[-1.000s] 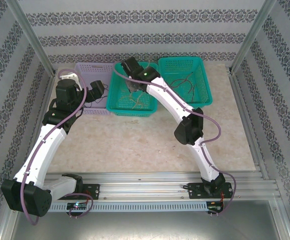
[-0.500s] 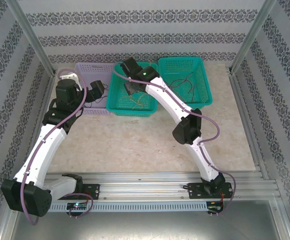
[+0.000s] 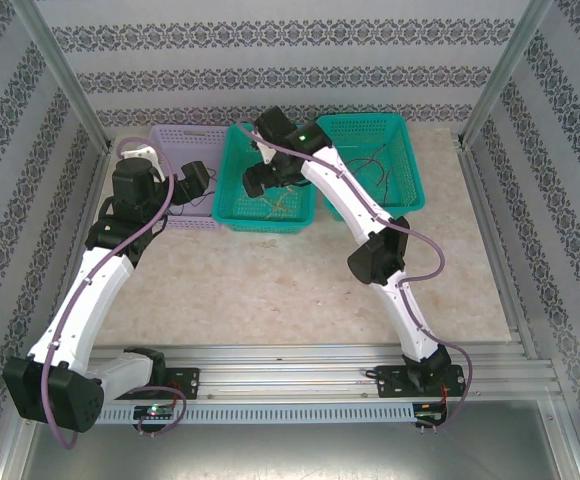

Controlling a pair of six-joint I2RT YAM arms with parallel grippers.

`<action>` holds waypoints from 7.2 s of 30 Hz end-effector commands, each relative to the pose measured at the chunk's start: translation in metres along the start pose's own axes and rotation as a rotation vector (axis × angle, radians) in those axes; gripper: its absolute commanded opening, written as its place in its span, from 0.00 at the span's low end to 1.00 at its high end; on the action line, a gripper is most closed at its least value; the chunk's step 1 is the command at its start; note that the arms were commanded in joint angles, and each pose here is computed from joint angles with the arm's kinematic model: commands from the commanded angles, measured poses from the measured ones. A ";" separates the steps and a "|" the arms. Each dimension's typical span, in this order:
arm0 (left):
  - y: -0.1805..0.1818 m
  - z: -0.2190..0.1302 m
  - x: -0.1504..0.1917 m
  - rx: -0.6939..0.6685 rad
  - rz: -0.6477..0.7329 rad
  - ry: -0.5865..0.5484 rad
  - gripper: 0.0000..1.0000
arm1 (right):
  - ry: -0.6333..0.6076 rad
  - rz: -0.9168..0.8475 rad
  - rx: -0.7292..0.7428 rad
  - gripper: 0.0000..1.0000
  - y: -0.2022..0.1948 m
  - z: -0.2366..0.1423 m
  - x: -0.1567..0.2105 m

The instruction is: Untangle the cables

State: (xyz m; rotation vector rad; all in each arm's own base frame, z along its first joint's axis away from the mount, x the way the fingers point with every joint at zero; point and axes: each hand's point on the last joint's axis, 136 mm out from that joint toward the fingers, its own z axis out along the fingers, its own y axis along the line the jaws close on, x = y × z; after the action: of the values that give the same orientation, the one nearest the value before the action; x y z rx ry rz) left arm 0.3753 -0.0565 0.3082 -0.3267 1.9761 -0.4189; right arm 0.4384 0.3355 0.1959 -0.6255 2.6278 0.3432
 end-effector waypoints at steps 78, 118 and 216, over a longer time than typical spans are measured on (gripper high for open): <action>-0.006 0.004 -0.011 0.034 -0.018 -0.030 1.00 | 0.049 -0.160 0.371 0.71 -0.043 0.012 0.012; -0.004 0.020 0.009 -0.002 0.061 -0.081 1.00 | -0.798 0.038 0.286 0.98 -0.076 -0.286 0.114; 0.155 0.086 0.137 -0.296 0.448 -0.160 1.00 | -0.827 0.304 0.623 0.98 -0.292 -0.051 0.213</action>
State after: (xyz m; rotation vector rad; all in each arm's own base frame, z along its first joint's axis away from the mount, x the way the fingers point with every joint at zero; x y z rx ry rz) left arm 0.3767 0.0065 0.0759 -0.0392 1.9842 0.1993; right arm 0.3808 -0.0188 0.0928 0.1395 1.8865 -0.1265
